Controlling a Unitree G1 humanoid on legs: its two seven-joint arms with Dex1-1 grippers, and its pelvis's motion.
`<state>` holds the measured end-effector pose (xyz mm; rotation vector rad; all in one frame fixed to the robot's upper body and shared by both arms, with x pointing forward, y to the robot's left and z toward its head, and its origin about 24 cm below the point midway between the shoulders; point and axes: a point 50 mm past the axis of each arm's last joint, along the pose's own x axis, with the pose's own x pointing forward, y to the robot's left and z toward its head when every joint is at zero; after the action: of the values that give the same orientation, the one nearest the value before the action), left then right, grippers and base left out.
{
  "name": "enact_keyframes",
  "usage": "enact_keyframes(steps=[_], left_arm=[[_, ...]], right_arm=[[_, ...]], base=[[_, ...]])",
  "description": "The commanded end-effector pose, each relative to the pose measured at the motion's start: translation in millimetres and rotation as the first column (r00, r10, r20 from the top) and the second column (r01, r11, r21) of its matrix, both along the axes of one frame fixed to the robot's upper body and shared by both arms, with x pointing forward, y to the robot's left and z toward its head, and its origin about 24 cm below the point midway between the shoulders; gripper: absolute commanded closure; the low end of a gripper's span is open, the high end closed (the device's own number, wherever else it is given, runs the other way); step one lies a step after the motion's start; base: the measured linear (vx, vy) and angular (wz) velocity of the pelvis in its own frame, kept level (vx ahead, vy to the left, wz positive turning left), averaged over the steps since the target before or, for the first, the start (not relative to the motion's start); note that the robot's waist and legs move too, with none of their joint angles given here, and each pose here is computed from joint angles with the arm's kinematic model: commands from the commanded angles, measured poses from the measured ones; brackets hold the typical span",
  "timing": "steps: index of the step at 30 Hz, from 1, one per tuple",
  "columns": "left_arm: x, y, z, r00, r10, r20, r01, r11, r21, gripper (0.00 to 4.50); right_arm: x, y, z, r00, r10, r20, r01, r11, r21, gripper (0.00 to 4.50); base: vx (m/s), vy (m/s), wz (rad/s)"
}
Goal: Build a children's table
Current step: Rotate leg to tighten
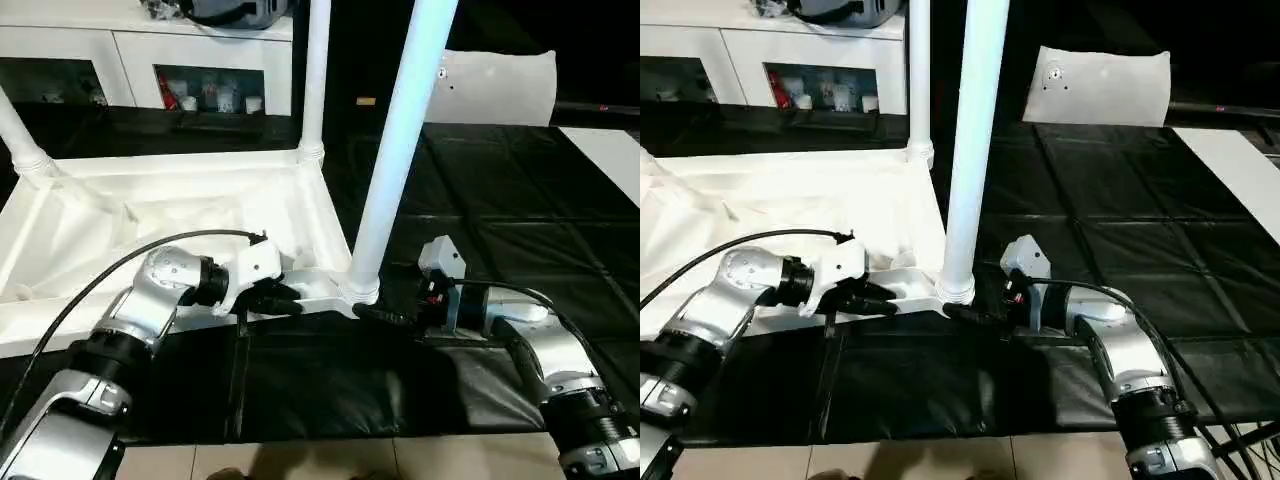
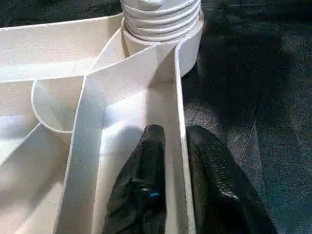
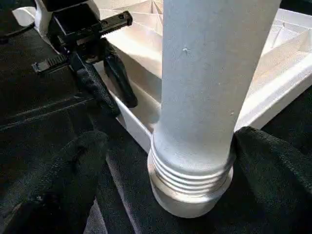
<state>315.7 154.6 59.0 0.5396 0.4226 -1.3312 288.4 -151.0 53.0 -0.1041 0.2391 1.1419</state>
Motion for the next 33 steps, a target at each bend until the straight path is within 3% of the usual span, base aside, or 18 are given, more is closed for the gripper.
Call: enact_keyframes(steps=[1, 5, 10, 16, 23, 27, 33], left_arm=[[0.7, 1, -5.5, 1.000, 0.016, -0.010, -0.016, 0.999, 0.033, 3.68], [2.0, -3, -0.9, 1.000, 0.010, -0.012, -0.010, 0.999, -0.036, 4.04], [1.6, -6, -2.4, 1.000, -0.010, -0.023, 0.010, 1.000, -0.024, 4.47], [-2.0, -6, -5.3, 0.998, -0.063, -0.020, 0.063, 0.998, 0.015, 4.49], [-14.3, -10, -5.4, 0.973, -0.225, -0.049, 0.225, 0.974, -0.002, 4.49], [-20.4, -12, -6.7, 0.951, -0.301, -0.074, 0.302, 0.953, 0.010, 4.49], [-19.5, -11, -6.1, 0.946, -0.318, -0.070, 0.320, 0.947, 0.022, 4.50]], right_arm=[[0.9, 1.6, 3.1, 0.999, 0.034, 0.013, -0.034, 0.999, -0.012, 0.00], [0.2, 1.2, 2.8, 0.999, 0.033, 0.015, -0.033, 0.999, -0.014, 0.00], [0.0, 0.6, 2.0, 0.999, 0.033, 0.020, -0.032, 0.999, -0.021, 0.00], [2.3, 0.1, 2.9, 0.999, 0.036, 0.032, -0.035, 0.999, -0.034, 0.00], [6.4, -0.4, 5.9, 0.995, 0.085, 0.044, -0.083, 0.995, -0.054, 0.00], [5.4, 2.3, 5.2, 0.984, 0.175, 0.008, -0.175, 0.983, -0.055, 0.00], [5.8, 4.9, 4.6, 0.972, 0.235, -0.023, -0.236, 0.970, -0.051, 0.61]], base=[[0.000, 0.000, 0.00], [0.000, 0.000, 0.00], [0.000, 0.000, 0.00], [0.000, 0.000, 0.00], [0.000, 0.000, 0.00], [0.000, 0.000, 0.00], [0.000, 0.000, 0.00]])
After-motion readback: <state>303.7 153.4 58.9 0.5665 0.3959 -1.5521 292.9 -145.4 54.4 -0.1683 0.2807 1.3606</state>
